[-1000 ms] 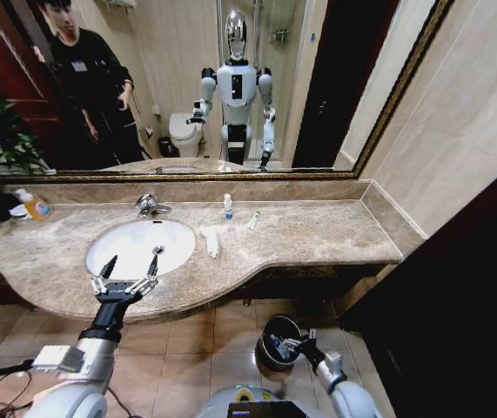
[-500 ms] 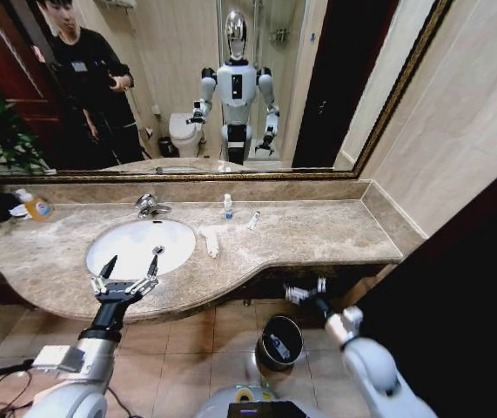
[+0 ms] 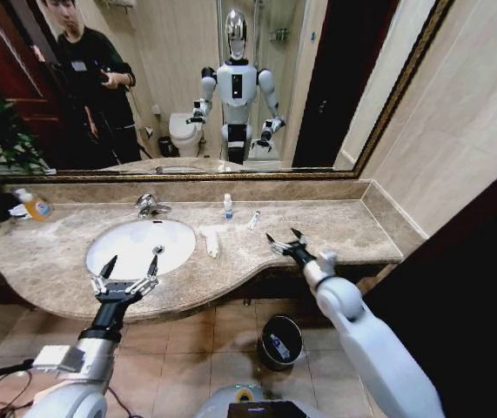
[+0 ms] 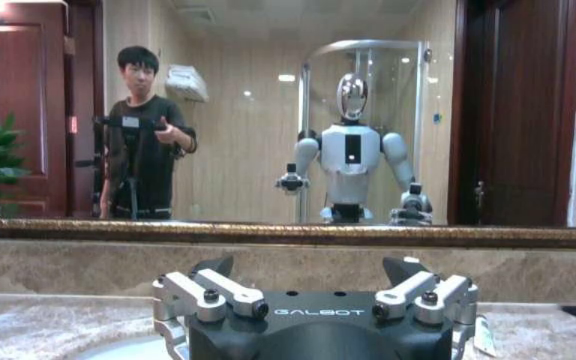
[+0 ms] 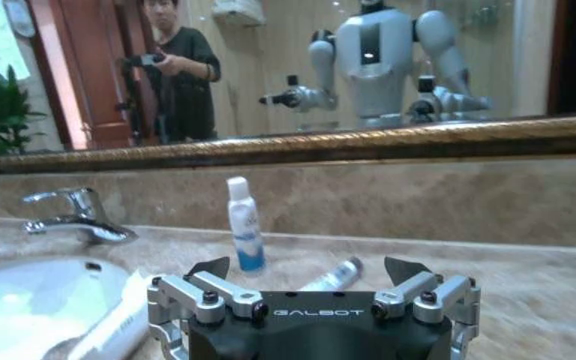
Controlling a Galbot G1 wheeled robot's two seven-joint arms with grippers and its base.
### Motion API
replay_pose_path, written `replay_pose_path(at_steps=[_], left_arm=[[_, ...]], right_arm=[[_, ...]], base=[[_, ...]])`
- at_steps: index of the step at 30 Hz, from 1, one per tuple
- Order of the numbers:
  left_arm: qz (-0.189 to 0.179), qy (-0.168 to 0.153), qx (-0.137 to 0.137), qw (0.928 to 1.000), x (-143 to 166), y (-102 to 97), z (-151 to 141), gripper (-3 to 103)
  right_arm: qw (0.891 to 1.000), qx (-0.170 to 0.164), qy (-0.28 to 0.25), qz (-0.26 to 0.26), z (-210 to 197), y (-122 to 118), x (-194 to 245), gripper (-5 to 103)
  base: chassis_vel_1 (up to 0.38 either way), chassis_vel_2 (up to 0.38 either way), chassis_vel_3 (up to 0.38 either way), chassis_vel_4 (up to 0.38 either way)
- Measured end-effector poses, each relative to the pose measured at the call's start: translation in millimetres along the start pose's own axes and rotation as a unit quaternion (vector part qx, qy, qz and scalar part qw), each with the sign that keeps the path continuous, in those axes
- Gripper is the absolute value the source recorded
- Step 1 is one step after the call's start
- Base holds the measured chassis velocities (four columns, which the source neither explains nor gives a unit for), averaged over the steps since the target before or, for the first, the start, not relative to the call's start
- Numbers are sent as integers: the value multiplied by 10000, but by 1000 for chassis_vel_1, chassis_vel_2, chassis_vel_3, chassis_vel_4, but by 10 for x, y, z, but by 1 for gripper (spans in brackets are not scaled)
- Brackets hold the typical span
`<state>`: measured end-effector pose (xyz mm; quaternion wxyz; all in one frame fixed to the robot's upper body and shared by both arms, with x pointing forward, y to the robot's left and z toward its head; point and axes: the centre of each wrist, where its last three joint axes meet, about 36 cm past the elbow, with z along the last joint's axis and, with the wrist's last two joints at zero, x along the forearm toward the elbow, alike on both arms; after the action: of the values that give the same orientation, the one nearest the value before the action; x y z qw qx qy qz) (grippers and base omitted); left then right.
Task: Pick up the trash from the sink and place it in the trash bin.
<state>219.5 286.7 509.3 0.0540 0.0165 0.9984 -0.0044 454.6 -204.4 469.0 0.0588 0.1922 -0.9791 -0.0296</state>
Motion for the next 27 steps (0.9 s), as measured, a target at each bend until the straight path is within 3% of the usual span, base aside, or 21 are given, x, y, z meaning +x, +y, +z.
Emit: replay_pose_path(at_steps=[8, 14, 19, 27], left_arm=[[-1, 0, 0, 10000, 0, 0, 0, 100], [-1, 0, 0, 10000, 0, 0, 0, 100], [-1, 0, 0, 10000, 0, 0, 0, 100], [-1, 0, 0, 10000, 0, 0, 0, 100]], right_arm=[[9999, 101, 111, 29, -109, -104, -900, 100], [9992, 63, 313, 223, -74, -97, -1223, 100], [9965, -184, 585, 573, 27, 118, -1576, 100], [9922, -248, 813, 907, 124, 389, -1843, 100]], base=[[0, 0, 0, 0], [0, 0, 0, 0], [0, 0, 0, 0], [0, 0, 0, 0]])
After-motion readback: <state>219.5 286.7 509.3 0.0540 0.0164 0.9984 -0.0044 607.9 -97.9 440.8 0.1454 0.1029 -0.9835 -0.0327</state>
